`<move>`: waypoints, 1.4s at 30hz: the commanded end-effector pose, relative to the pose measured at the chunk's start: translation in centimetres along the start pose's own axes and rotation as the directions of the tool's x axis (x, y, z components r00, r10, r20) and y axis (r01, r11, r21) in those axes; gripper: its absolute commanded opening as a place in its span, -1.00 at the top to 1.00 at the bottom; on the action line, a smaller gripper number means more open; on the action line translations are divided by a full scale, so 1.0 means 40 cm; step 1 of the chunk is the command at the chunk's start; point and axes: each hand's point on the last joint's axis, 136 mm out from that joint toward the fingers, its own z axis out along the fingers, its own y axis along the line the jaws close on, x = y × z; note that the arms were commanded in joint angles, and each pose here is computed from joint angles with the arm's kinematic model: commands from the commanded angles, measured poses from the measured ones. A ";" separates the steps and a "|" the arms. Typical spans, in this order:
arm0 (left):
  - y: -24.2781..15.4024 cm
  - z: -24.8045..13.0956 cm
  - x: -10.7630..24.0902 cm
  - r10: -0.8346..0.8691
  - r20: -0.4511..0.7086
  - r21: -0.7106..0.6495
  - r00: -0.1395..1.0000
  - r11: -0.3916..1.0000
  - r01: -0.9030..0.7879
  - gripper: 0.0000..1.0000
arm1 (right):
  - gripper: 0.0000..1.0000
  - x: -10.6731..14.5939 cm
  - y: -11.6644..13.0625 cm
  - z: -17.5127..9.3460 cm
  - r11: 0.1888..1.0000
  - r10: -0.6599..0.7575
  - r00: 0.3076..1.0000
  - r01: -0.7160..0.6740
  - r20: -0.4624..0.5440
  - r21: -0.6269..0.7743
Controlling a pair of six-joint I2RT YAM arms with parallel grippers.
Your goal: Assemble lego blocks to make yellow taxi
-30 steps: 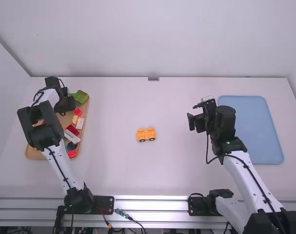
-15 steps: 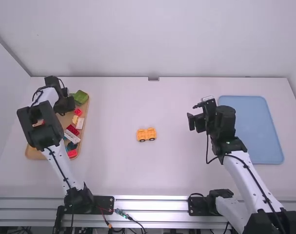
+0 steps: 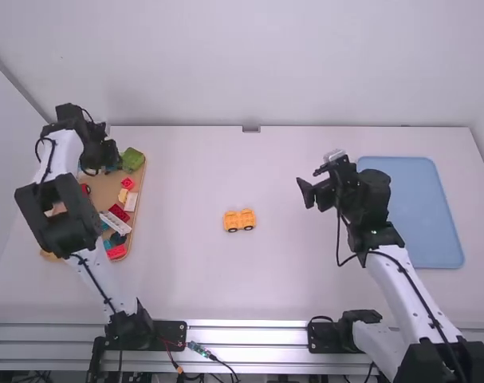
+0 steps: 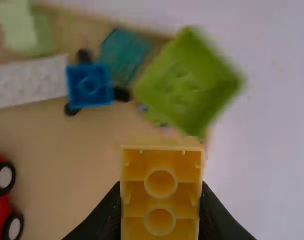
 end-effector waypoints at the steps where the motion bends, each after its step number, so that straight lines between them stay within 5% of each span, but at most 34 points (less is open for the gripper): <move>1: -0.166 -0.142 -0.043 0.127 0.148 0.166 0.981 0.975 -0.151 0.96 | -0.98 0.004 0.047 0.009 0.983 0.073 0.997 -0.068 0.027 -0.172; 5: -0.349 -0.253 -0.041 0.283 0.330 0.169 0.901 0.921 -0.351 0.96 | -0.98 -0.046 0.092 0.000 0.894 0.122 0.987 -0.063 0.106 -0.445; 12: -0.632 -0.363 0.012 0.455 0.551 0.165 0.700 0.762 -0.626 0.97 | -0.98 -0.111 0.105 0.001 0.747 0.207 0.974 -0.100 0.088 -0.658; 18: -0.841 -0.410 0.201 0.478 0.582 0.450 0.658 0.484 -0.750 0.97 | -0.98 -0.150 0.172 -0.019 0.575 0.164 0.979 0.007 0.123 -0.818; 23: -0.890 -0.409 0.343 0.435 0.661 0.594 0.611 0.196 -0.781 0.97 | -0.98 -0.151 0.235 -0.032 0.474 0.132 0.979 0.077 0.157 -0.877; 31: -0.881 -0.346 0.475 0.316 0.641 0.713 0.699 0.091 -0.695 0.97 | -0.98 -0.126 0.329 -0.030 0.400 0.111 0.982 0.093 0.149 -0.912; 36: -0.872 -0.362 0.540 0.246 0.718 0.679 0.652 -0.040 -0.733 0.97 | -0.98 -0.099 0.393 -0.022 0.370 0.094 0.989 0.068 0.110 -0.926; 42: -0.854 -0.357 0.548 0.147 0.727 0.671 0.671 0.056 -0.739 0.97 | -0.98 -0.093 0.439 -0.051 0.291 0.082 0.982 0.137 0.168 -0.947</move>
